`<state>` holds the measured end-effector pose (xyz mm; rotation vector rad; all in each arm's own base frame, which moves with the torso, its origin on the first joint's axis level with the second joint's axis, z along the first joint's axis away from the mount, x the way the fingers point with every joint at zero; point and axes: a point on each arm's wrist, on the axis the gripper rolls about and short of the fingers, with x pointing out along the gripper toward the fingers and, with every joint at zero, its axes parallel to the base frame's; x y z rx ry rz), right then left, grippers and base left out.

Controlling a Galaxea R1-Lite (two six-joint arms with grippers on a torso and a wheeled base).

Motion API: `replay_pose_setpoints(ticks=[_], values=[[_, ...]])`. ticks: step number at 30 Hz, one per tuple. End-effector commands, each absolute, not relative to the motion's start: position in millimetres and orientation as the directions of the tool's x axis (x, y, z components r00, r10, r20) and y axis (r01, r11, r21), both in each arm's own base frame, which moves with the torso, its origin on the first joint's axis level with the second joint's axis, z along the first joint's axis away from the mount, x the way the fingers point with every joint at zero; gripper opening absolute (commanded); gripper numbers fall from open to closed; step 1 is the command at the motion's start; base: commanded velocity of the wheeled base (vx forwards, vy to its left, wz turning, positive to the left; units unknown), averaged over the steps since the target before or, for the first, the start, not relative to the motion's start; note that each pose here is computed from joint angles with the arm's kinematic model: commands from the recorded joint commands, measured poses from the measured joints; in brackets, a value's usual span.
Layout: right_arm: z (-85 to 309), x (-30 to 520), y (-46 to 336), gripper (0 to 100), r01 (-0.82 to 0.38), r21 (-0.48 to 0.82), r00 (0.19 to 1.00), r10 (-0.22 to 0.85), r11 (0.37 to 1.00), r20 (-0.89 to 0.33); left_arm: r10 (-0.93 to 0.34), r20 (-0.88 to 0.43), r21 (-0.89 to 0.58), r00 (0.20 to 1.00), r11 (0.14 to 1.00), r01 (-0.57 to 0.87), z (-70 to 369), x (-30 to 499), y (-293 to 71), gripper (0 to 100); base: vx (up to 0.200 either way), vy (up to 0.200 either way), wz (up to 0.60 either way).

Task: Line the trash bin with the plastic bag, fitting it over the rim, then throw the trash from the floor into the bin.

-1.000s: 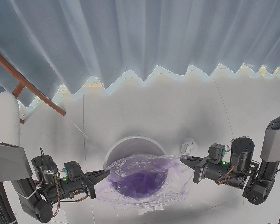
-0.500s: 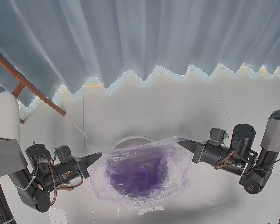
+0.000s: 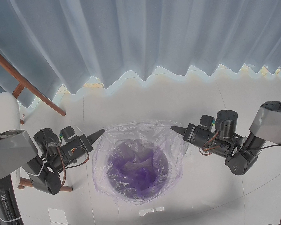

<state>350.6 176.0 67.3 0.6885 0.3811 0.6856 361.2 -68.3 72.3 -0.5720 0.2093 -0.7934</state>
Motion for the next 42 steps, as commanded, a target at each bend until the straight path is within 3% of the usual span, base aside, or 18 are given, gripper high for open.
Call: replay_pose_setpoints(ticks=[1, 7, 14, 24, 30, 42], values=[[70, 374, 176, 0, -0.423, 0.711, 0.736, 0.671, 0.561, -0.092, -0.722, 0.027, -0.621, 0.691, 0.53, 0.578, 51, 382, -72, 0, 0.0, 0.0, 0.0], [66, 386, 175, 0, -0.412, 0.715, 0.745, 0.661, 0.565, -0.093, -0.723, 0.047, -0.69, 0.689, 0.475, 0.546, 53, 390, -74, 0, 0.0, 0.0, 0.0], [38, 402, 173, 0, -0.372, 0.724, 0.754, 0.644, 0.581, -0.129, -0.718, 0.015, -0.711, 0.696, 0.482, 0.512, 34, 395, -71, 0, 0.0, 0.0, 0.0], [16, 418, 162, 0, -0.265, 0.805, 0.767, 0.621, 0.532, -0.158, -0.707, -0.034, -0.751, 0.706, 0.485, 0.449, 2, 402, -66, 0, 0.0, 0.0, 0.0], [-5, 421, 161, 0, -0.228, 0.812, 0.764, 0.616, 0.538, -0.194, -0.704, -0.043, -0.771, 0.709, 0.475, 0.425, -12, 410, -66, 0, 0.0, 0.0, 0.0], [-10, 417, 163, 0, -0.191, 0.845, 0.747, 0.632, 0.5, -0.205, -0.656, -0.061, -0.798, 0.752, 0.485, 0.359, -22, 412, -52, 0, 0.0, 0.0, 0.0]])
